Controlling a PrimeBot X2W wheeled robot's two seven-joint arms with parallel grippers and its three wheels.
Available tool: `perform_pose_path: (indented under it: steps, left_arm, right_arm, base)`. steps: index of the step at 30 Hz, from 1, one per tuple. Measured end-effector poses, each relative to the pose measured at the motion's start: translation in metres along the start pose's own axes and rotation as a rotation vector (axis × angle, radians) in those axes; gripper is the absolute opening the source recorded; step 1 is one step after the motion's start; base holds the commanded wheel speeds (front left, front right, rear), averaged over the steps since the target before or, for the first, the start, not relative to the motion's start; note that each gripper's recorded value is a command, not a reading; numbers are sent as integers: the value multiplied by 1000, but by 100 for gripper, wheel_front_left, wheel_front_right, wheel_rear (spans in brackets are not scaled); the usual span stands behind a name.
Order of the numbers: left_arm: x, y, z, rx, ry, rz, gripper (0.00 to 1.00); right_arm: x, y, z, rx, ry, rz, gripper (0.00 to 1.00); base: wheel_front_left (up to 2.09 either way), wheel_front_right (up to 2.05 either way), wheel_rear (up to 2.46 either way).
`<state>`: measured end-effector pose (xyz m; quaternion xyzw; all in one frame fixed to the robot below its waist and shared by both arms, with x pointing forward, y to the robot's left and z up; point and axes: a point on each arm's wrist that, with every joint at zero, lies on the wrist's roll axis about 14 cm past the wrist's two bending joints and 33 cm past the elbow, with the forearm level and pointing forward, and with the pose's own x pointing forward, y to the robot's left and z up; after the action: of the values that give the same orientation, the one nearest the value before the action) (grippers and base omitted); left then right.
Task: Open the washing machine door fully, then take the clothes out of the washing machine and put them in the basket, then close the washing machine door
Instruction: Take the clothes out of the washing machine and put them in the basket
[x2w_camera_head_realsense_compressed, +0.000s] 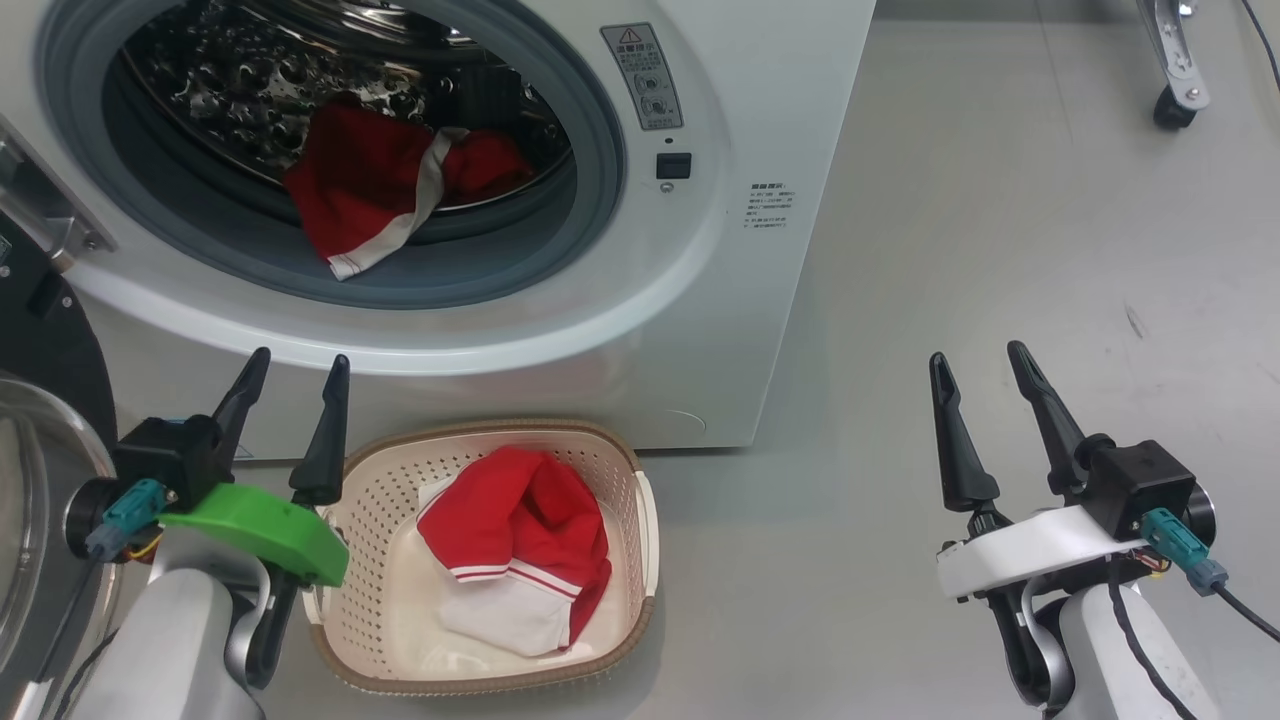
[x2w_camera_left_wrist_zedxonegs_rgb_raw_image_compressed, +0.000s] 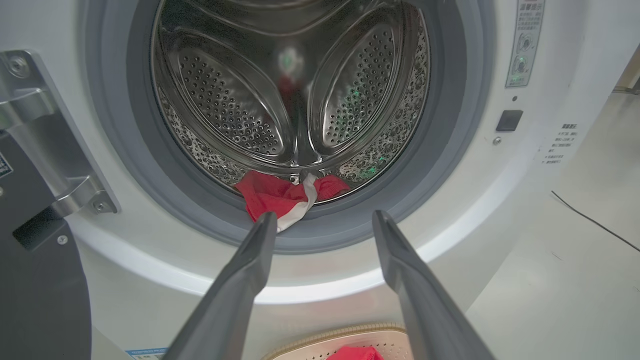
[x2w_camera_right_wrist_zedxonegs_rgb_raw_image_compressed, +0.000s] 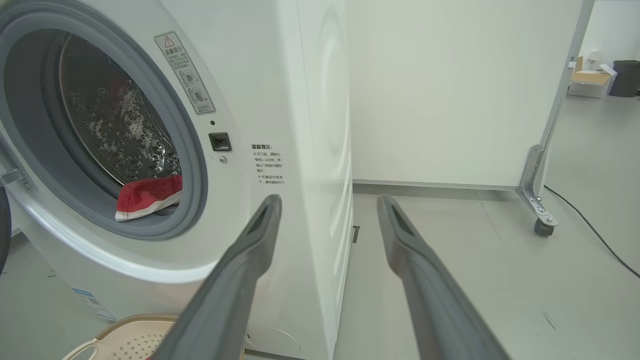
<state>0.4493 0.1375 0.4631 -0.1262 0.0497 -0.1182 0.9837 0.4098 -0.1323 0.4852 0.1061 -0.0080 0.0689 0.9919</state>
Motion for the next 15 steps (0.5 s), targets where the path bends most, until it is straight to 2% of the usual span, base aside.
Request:
perform_pose_path:
  steps: [15]
  left_arm:
    - [-32,-8,16,-18,-76,19,100]
  right_arm:
    - [-10,10,9,3,-21,29,100]
  base:
    - [0,0,0]
